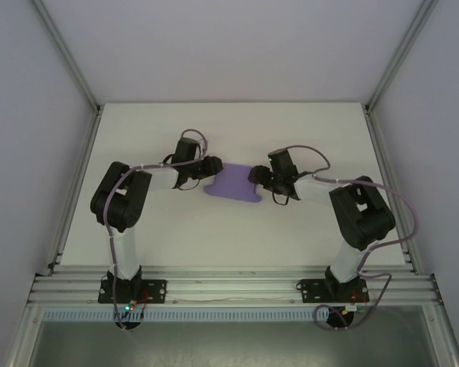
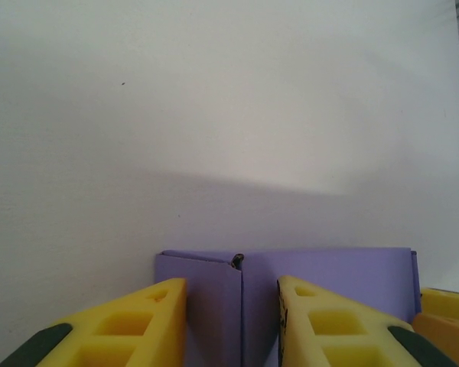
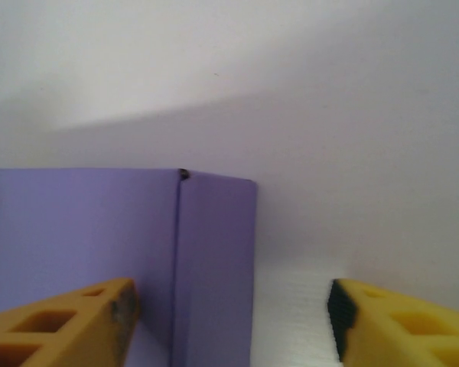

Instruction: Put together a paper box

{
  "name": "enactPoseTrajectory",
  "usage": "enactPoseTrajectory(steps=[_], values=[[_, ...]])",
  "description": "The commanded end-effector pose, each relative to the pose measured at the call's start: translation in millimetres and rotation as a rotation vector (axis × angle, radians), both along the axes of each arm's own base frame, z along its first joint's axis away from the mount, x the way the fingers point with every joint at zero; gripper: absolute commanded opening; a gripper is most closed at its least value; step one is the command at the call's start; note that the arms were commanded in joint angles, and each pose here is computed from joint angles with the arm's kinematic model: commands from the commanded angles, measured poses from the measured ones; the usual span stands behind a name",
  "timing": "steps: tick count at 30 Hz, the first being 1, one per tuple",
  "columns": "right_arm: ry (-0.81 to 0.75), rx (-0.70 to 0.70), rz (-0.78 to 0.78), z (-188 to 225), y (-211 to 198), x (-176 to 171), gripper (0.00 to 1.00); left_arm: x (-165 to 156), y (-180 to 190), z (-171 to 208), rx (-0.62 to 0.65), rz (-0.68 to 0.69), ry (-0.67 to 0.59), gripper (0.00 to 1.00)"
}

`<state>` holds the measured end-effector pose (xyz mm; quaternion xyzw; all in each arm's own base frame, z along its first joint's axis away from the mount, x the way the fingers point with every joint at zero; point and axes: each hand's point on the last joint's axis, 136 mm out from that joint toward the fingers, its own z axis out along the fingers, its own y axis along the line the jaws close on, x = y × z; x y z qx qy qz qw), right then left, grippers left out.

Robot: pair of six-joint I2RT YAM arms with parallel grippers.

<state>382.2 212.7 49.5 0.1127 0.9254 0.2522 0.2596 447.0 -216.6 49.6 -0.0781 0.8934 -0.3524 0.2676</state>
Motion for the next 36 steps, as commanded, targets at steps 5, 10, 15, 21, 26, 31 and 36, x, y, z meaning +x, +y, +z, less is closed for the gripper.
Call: enactPoseTrajectory(steps=[5, 10, 15, 21, 26, 31, 36], values=[[0.080, -0.037, -0.028, -30, -11, -14, 0.45, -25, -10, 1, 0.024, -0.077, 0.063, 0.40], [0.091, -0.014, -0.038, -35, -10, -17, 0.37, -26, -18, 38, -0.036, -0.119, -0.001, 0.48], [0.085, -0.011, -0.037, -34, -9, -16, 0.37, -37, -16, 28, -0.028, -0.128, 0.043, 0.50], [0.071, 0.005, -0.024, -26, -6, -13, 0.37, -51, -7, -5, 0.032, -0.131, 0.130, 0.50], [0.064, 0.018, -0.026, -22, -5, -12, 0.37, -57, -2, -15, 0.057, -0.121, 0.157, 0.50], [0.054, 0.021, -0.020, -16, -4, -13, 0.43, -59, -5, -12, 0.015, -0.120, 0.134, 0.44], [0.011, 0.113, -0.027, 16, -4, -7, 0.57, -56, 0, -19, -0.111, -0.087, 0.157, 0.26]])
